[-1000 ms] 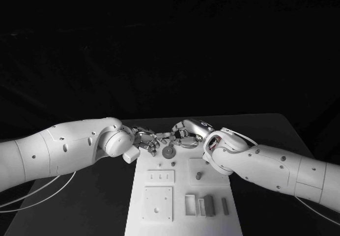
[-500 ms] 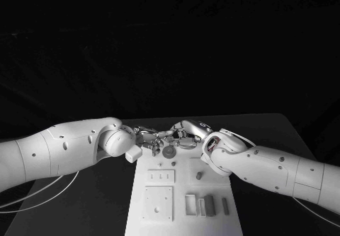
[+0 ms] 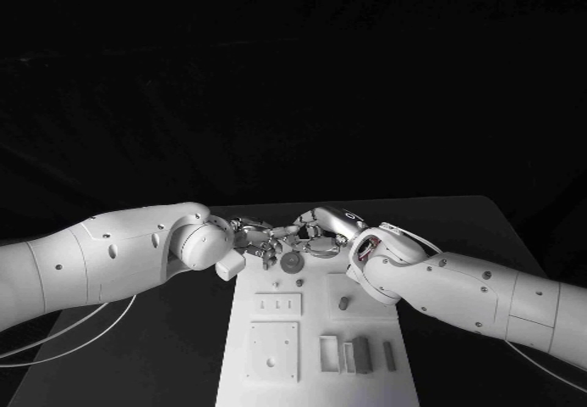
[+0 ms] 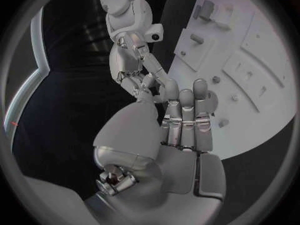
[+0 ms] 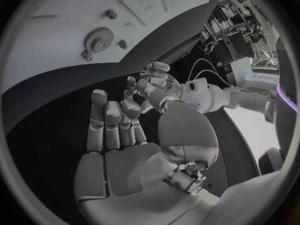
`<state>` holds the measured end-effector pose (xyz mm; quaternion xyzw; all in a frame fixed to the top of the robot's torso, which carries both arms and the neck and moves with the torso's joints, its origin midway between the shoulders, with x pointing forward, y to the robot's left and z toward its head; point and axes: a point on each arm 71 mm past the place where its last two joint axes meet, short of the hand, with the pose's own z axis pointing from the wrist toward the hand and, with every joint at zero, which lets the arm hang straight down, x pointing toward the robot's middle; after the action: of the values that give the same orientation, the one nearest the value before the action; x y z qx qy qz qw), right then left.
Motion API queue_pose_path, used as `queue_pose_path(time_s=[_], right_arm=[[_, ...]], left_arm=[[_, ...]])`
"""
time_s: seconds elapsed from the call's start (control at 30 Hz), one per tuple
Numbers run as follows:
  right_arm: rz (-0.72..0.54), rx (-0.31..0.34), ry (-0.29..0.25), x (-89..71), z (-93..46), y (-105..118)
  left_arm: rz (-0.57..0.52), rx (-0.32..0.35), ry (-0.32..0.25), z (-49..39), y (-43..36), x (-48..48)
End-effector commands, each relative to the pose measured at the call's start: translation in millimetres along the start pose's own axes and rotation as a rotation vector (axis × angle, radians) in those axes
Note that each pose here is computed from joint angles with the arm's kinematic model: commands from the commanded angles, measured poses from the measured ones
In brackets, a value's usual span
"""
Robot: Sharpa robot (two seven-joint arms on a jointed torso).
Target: Assemble the parts on the task board
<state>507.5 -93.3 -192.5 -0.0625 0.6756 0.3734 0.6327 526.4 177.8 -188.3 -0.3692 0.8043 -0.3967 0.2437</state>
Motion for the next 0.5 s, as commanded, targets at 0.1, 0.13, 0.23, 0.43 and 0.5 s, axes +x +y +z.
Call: queue_pose_path(time_s=[0.1,0.13,0.23,0.43,0.5], right_arm=[[0.002,-0.007,0.004,0.6,0.1,0.4],[0.002,-0.007,0.006,0.7,0.2,0.5],[0.002,-0.007,0.009,1.0,0.2,0.6],[0.001,-0.006,0.010,1.2,0.5,0.7],[0.001,-0.006,0.011,1.2,0.5,0.6]], left_arm=[[-0.004,0.026,0.025,0.2,-2.6,3.0],[-0.011,0.029,0.025,0.2,-2.8,3.1],[-0.016,0.034,0.027,0.1,-3.1,3.1],[-0.019,0.037,0.024,0.0,-3.2,2.5],[-0.020,0.037,0.023,0.0,-3.2,2.1]])
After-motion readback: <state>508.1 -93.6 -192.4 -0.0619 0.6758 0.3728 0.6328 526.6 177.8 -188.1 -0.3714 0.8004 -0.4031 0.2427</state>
